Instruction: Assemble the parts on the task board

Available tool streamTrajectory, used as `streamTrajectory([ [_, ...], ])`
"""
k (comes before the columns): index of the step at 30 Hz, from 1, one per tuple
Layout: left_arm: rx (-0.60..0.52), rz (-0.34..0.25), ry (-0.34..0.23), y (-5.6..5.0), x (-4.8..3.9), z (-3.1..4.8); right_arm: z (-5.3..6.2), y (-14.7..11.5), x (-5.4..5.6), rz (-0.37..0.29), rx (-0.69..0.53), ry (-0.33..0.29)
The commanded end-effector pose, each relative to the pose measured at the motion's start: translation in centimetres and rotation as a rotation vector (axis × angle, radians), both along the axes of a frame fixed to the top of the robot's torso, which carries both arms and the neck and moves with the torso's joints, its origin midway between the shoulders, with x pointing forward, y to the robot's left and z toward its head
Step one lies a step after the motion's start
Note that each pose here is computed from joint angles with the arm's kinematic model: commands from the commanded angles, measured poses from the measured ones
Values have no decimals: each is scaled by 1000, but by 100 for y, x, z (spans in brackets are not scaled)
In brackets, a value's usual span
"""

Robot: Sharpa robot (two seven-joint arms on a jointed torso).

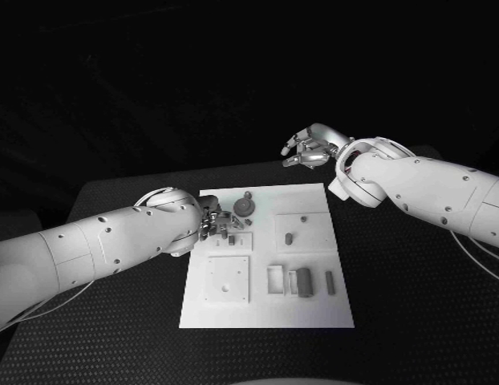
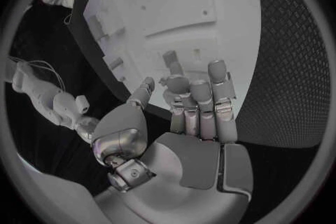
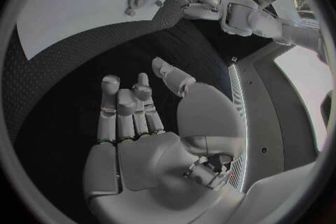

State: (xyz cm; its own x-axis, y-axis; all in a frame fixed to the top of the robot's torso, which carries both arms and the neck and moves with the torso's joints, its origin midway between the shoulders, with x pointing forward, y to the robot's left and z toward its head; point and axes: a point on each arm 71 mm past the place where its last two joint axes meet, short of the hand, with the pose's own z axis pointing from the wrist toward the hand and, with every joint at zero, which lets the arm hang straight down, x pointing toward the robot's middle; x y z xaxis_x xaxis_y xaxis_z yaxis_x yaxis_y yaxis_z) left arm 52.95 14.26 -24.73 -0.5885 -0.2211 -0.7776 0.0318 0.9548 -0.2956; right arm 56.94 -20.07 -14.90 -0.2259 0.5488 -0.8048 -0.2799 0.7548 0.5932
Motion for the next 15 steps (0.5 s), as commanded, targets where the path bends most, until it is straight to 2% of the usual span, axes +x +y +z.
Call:
streamTrajectory([
  [1,-60,8,55,1,-24,75,-7,-34,0,3,-4,6],
  [5,-110,36,46,75,54,323,-10,-81,17,-10,-6,5],
  [9,-135,67,16,226,167,562,-12,-107,29,-17,-7,3],
  [13,-140,99,-28,372,285,700,-14,-125,40,-23,-7,4],
  [15,-122,116,-58,449,350,720,-16,-132,44,-25,-7,4],
])
